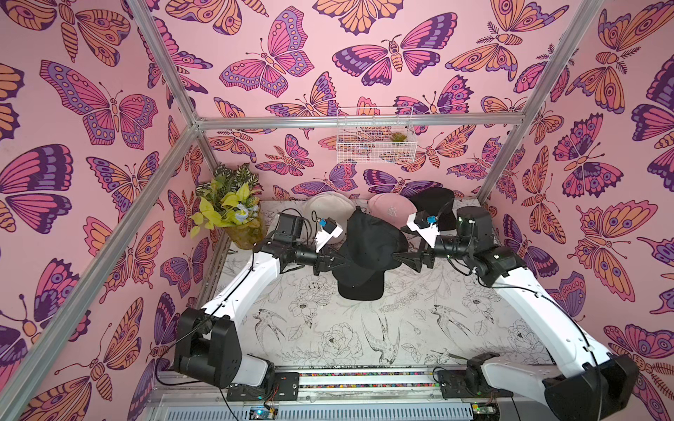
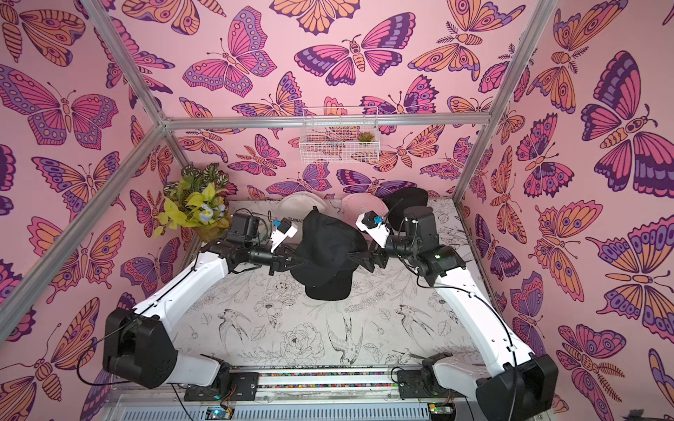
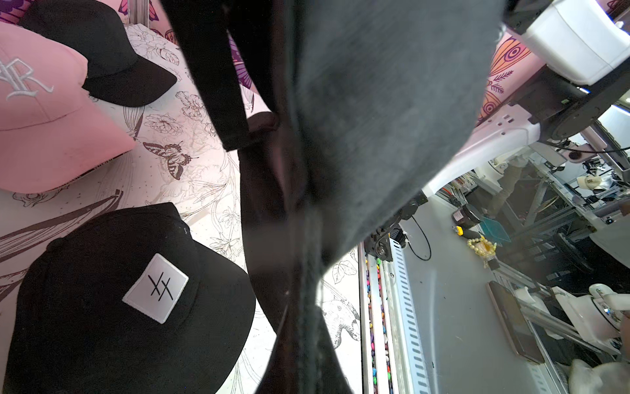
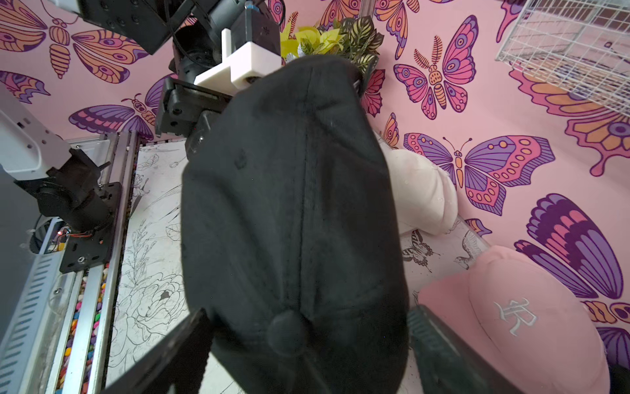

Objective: Stack the baseball caps by color
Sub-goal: Place the baseball cap on the baseball cap.

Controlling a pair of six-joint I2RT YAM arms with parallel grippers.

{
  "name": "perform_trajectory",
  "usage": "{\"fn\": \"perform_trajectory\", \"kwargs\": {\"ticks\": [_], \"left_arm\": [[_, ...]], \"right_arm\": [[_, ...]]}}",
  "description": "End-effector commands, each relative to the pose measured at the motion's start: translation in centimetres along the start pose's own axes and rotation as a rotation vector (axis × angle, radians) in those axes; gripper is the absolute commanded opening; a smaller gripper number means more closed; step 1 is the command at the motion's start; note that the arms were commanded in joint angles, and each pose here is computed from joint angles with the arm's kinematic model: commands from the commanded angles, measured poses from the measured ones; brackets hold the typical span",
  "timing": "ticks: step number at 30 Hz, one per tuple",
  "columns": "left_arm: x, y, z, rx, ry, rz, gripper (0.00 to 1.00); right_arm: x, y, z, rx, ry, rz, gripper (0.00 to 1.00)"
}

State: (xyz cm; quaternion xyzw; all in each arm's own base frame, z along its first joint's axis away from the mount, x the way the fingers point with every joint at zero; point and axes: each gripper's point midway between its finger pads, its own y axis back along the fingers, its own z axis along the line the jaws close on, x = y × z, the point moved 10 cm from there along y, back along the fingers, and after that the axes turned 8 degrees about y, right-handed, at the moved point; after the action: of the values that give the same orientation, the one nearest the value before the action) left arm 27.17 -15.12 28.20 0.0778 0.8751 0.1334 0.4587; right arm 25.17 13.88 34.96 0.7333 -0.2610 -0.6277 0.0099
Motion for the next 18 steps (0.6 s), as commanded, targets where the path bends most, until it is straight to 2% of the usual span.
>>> {"fn": "perform_trajectory", "kwargs": {"ticks": [1, 5, 9, 12, 14, 18], "left_arm": [[-0.7, 0.6, -1.4, 0.048, -0.051, -0.024, 0.0], [-0.7, 0.6, -1.4, 0.04, -0.052, -0.021, 0.0], [-0.8, 0.5, -1.2, 0.033, -0.054, -0.019, 0.0], [-0.9, 0.5, -1.1, 0.033, -0.054, -0.018, 0.0], [-0.9, 0.4, -0.9, 0.033, -0.049, -0.016, 0.0], [-0.9, 0.3, -0.6, 0.031, -0.044, -0.014, 0.0]], "right_arm": [[-0.8, 0.0, -0.2, -0.071, 0.024, -0.004, 0.93], [-1.1, -0.3, -0.7, -0.078, 0.032, 0.011, 0.94], [-1.6, -0.7, -0.9, -0.159, 0.006, 0.021, 0.95], [-1.9, -1.7, -1.1, -0.206, -0.017, 0.076, 0.95], [-1.8, -2.6, -1.2, -0.225, -0.004, 0.116, 0.95], [-1.8, -3.7, -1.5, -0.293, 0.006, 0.122, 0.94]]}}
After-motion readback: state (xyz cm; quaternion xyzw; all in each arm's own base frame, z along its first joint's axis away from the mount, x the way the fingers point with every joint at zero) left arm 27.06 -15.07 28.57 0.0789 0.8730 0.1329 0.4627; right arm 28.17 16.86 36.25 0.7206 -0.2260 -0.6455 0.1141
